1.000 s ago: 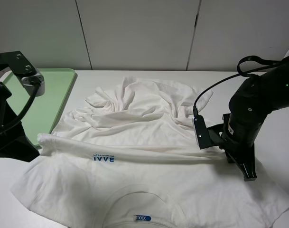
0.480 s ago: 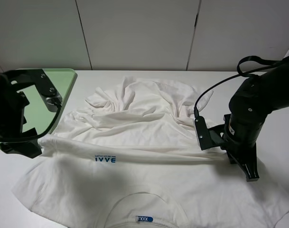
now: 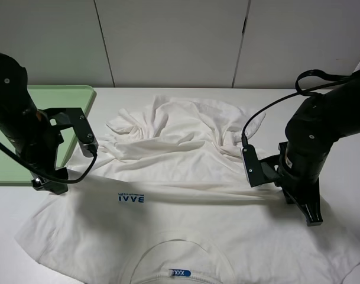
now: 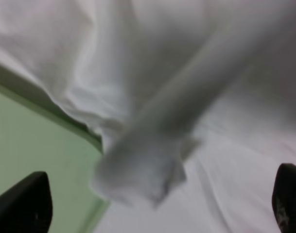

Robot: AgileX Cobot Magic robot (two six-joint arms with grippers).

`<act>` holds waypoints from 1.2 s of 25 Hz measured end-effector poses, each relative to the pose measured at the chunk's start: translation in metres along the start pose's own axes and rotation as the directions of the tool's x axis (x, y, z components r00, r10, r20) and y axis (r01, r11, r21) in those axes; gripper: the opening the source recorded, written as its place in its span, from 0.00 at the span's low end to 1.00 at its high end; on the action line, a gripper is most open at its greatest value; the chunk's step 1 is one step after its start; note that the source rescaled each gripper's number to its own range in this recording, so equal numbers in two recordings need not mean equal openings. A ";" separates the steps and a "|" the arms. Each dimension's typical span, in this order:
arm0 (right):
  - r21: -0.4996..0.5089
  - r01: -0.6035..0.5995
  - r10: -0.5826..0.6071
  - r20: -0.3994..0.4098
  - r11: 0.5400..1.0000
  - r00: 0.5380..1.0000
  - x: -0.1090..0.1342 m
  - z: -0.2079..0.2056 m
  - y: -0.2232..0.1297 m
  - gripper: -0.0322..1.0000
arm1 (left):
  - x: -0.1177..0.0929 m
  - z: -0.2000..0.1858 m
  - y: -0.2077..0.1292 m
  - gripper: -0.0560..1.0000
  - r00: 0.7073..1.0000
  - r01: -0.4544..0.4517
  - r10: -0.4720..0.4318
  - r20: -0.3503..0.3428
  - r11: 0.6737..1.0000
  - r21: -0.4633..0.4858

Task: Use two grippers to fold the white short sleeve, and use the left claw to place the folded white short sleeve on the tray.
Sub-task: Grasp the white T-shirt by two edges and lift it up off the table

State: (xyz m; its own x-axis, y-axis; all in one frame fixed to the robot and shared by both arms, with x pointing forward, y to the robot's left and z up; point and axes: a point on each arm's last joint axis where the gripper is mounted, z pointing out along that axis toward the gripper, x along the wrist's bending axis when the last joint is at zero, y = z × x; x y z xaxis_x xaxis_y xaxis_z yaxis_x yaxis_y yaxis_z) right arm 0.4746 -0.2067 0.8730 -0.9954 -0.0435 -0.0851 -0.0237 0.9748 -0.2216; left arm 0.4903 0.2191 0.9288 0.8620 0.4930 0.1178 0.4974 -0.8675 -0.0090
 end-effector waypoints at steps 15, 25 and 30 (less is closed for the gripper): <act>-0.007 -0.006 0.006 0.002 1.000 1.000 0.000 0.000 0.001 0.03 | 0.002 0.036 0.017 0.85 1.000 -0.031 0.031 0.005 0.999 -0.018; -0.009 -0.012 0.012 0.000 1.000 1.000 0.000 0.000 0.001 0.03 | -0.017 0.049 0.026 0.37 0.992 -0.113 0.110 0.054 0.993 0.041; -0.010 -0.017 0.017 0.001 1.000 1.000 0.000 0.000 0.001 0.03 | -0.018 0.047 0.021 0.06 0.988 -0.147 0.141 0.065 0.985 0.091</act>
State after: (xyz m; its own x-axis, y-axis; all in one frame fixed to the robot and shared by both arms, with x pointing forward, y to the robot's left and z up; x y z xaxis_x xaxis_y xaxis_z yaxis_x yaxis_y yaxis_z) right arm 0.4746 -0.2058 0.8728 -0.9956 -0.0272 -0.0896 -0.0077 0.9775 -0.2106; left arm 0.4901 0.1951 0.8803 0.9282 0.3686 0.0506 0.3720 -0.9209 -0.1165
